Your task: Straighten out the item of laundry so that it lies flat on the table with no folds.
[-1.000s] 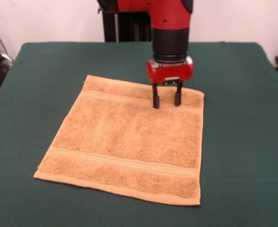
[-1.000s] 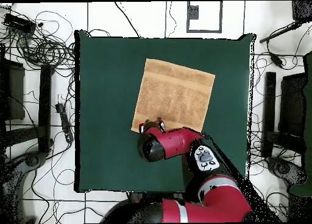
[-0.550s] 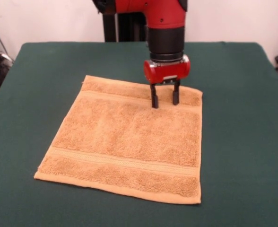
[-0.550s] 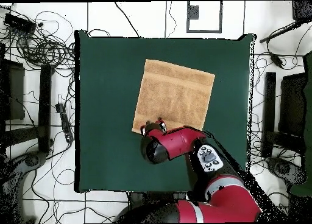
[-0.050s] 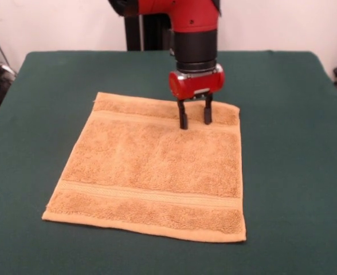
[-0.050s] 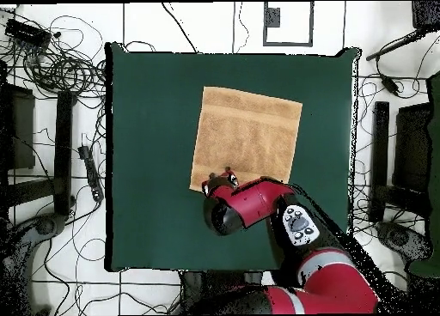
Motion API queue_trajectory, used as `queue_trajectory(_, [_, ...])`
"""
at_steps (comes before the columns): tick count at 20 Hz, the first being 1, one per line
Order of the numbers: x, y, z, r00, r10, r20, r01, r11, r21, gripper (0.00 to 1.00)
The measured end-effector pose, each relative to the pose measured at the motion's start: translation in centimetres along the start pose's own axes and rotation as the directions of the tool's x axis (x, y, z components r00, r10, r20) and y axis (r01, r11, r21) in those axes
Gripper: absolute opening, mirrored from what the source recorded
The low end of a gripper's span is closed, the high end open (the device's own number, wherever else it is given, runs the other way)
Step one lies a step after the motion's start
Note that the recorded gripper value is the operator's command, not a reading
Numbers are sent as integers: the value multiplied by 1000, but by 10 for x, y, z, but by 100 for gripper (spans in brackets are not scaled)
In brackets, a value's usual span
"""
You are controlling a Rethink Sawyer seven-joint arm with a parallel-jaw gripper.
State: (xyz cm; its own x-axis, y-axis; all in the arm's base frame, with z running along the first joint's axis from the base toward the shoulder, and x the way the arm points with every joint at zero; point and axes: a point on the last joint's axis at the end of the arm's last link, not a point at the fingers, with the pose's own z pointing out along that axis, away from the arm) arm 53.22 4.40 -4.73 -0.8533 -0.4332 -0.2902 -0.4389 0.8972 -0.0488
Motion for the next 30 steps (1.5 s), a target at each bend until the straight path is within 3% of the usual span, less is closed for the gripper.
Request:
queue_trajectory(23, [8,-7,0,995,-88,53,90,995,-36,100])
queue_trajectory(30, [12,-11,0,994,-88,63,91,994,-53,100])
